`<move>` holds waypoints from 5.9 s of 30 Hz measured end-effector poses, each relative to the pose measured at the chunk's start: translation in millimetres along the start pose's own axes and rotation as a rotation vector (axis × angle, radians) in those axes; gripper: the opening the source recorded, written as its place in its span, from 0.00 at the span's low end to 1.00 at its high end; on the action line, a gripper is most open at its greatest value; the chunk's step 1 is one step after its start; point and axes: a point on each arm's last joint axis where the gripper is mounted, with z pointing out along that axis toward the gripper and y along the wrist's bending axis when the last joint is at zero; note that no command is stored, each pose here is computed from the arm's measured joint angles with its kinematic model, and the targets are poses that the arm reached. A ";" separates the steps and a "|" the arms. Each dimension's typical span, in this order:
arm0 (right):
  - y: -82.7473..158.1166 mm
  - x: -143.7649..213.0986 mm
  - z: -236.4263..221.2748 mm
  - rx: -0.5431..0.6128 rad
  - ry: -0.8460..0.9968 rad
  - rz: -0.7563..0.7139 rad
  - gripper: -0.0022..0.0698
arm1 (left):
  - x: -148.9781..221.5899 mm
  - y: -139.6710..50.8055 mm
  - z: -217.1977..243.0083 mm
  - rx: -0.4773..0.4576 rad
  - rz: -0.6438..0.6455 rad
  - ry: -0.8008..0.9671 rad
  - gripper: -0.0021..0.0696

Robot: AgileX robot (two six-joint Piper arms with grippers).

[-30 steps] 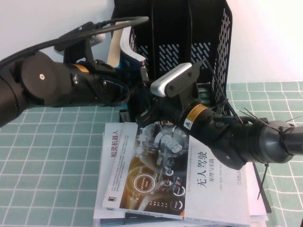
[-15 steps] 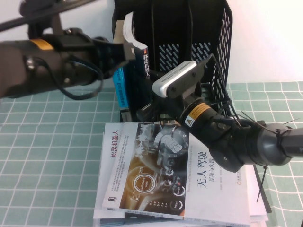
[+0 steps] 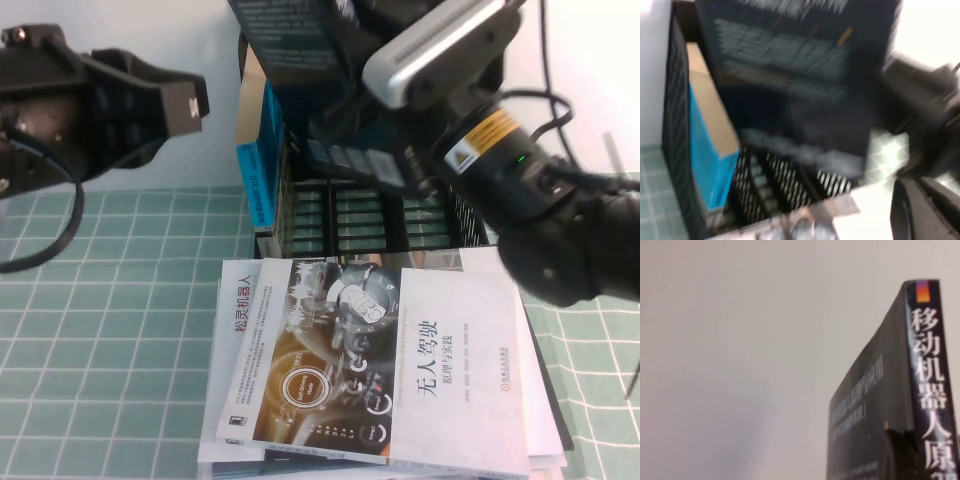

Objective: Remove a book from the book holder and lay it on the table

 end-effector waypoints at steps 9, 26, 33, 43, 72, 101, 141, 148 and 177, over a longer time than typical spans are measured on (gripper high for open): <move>-12.8 -102.7 -15.5 -0.108 -0.089 -0.177 0.22 | 5.5 -2.4 -18.6 -0.016 0.002 0.051 0.03; 13.2 -85.1 -58.9 -0.639 0.357 -0.503 0.22 | 21.9 -4.4 -67.1 -0.029 0.068 0.004 0.03; 47.5 -34.4 -97.0 -0.813 0.534 -0.356 0.22 | 43.3 3.0 -63.3 -0.035 0.044 0.065 0.03; 77.1 -7.8 -132.5 -0.886 0.663 -0.335 0.22 | 50.5 1.1 -61.3 0.003 -0.007 0.107 0.03; 102.1 -19.5 -130.8 -1.037 0.522 0.002 0.51 | 55.4 -0.1 -60.1 0.031 0.024 0.136 0.03; -16.0 -135.4 -282.5 -0.317 1.385 -0.052 0.03 | 98.4 51.2 -106.3 -0.404 0.272 0.005 0.03; 16.7 -44.3 -350.8 -0.299 0.954 -0.048 0.03 | 236.6 100.4 -71.6 -0.276 0.178 -0.155 0.03; 16.7 -43.6 -351.7 -0.302 0.967 -0.049 0.03 | 238.5 112.3 -88.6 -0.492 0.065 -0.256 0.03; 16.6 -43.4 -352.6 -0.302 0.974 -0.049 0.03 | 270.9 122.5 -86.9 -0.538 0.095 -0.181 0.03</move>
